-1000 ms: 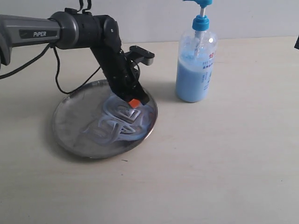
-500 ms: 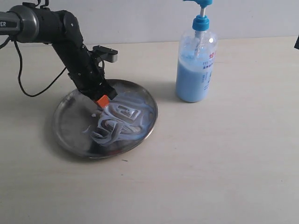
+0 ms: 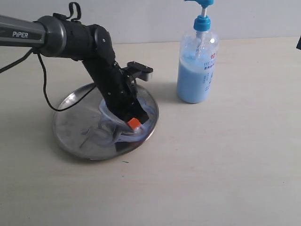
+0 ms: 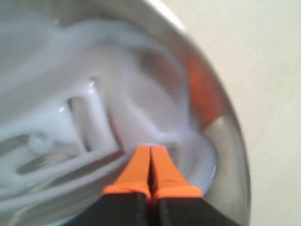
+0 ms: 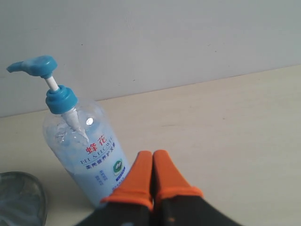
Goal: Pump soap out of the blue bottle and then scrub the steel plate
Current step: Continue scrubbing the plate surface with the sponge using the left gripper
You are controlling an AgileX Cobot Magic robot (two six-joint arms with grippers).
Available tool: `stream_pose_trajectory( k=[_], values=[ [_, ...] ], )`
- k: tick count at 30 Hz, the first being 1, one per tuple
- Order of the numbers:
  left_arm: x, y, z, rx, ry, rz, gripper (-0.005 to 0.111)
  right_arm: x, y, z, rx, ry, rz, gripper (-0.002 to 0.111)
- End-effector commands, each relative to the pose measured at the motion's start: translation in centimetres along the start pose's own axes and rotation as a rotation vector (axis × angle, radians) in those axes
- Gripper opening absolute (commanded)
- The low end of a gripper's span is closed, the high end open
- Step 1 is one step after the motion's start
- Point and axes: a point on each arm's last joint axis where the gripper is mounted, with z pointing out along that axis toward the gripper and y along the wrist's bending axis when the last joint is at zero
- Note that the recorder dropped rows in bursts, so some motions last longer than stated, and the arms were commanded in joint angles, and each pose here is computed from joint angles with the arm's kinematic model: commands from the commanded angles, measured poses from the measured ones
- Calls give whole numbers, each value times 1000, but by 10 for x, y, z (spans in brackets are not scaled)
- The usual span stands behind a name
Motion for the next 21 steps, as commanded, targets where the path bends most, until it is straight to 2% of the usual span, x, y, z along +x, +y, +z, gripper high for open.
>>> stream_pose_trajectory(
  k=[1,8,15,21],
  values=[
    [-2,-6,16,-34,-7,39,0,-5,0,0,-3,-27,-9,0],
    [-10,12,4,-89,-31,22,0,-5,0,0,-2,-25,-7,0],
    [-22,21,-10,-153,-73,42,0,-5,0,0,-2,-25,-5,0],
    [-11,41,-9,-159,-36,-3,0,-5,0,0,-2,-25,-5,0]
  ],
)
